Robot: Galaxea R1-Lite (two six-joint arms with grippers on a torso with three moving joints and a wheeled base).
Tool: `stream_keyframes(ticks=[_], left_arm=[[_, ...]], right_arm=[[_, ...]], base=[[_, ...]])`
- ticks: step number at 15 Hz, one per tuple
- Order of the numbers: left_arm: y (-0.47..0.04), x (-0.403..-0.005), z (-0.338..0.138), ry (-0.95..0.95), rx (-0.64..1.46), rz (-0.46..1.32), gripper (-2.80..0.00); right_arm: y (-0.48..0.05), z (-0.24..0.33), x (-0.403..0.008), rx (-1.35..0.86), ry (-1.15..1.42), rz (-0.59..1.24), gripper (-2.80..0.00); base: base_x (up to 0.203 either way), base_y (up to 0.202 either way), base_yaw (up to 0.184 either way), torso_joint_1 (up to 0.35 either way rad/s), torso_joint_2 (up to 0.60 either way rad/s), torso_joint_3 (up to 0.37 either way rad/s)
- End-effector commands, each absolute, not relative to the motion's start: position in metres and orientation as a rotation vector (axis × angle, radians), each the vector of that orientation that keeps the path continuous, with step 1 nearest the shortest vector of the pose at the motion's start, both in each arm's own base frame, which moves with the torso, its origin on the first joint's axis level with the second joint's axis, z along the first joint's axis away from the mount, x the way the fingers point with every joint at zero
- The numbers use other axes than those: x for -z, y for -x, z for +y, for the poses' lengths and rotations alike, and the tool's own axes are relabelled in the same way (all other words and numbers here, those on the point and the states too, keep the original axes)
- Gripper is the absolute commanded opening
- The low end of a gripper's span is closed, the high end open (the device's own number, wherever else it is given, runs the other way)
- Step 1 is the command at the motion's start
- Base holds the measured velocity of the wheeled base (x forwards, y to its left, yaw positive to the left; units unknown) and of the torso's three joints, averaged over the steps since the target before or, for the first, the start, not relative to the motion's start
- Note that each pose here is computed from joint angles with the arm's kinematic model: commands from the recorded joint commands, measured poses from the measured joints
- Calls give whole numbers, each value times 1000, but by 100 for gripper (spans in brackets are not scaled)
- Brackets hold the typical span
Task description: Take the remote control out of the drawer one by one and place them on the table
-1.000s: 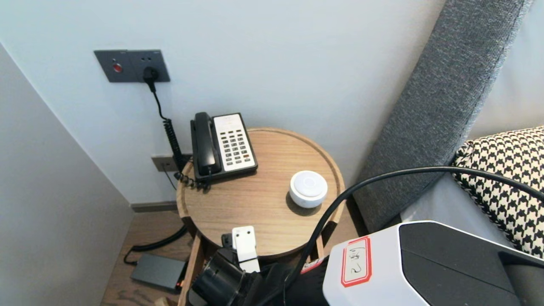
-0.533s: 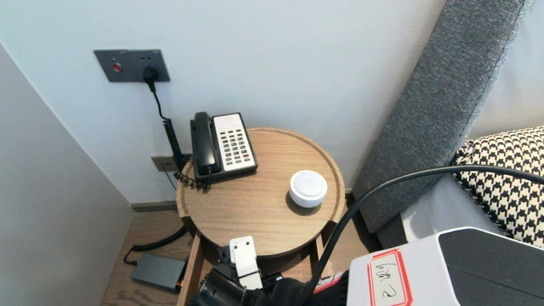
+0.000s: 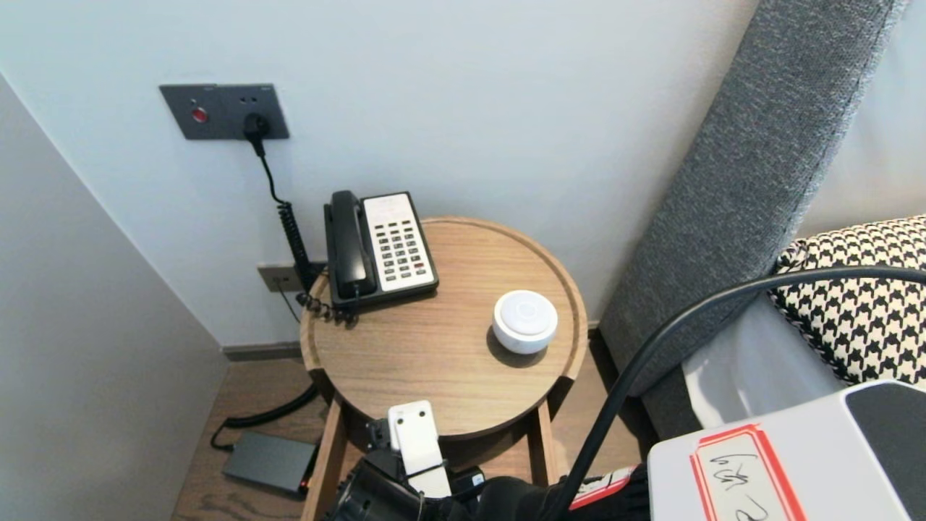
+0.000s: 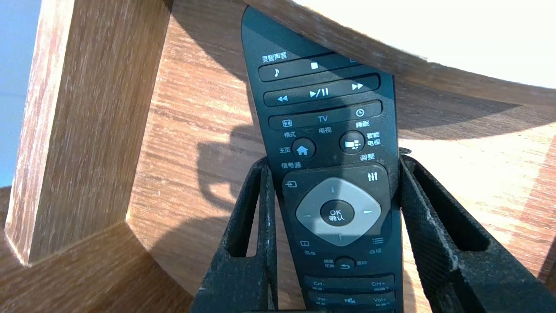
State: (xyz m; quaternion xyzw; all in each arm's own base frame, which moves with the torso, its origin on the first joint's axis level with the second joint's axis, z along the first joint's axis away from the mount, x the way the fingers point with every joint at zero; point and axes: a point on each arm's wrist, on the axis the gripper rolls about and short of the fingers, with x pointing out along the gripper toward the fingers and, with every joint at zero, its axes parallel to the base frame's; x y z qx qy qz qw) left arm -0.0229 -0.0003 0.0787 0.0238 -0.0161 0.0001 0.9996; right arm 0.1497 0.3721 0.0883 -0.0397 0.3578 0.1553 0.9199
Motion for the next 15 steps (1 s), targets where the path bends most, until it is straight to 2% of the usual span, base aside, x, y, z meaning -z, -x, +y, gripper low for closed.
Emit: stream_keyframes(ticks=[1, 8, 15], left_arm=[[22, -75, 0, -48, -1, -21, -280], [22, -75, 0, -48, 0, -21, -280], [22, -75, 0, -48, 0, -21, -280]], right_arm=[[-151, 372, -92, -363, 58, 788, -280], [-193, 359, -95, -343, -18, 874, -280], [-210, 359, -87, -353, -40, 920, -280]], base=[[0, 0, 0, 0, 0, 0], [0, 0, 0, 0, 0, 0], [0, 0, 0, 0, 0, 0]])
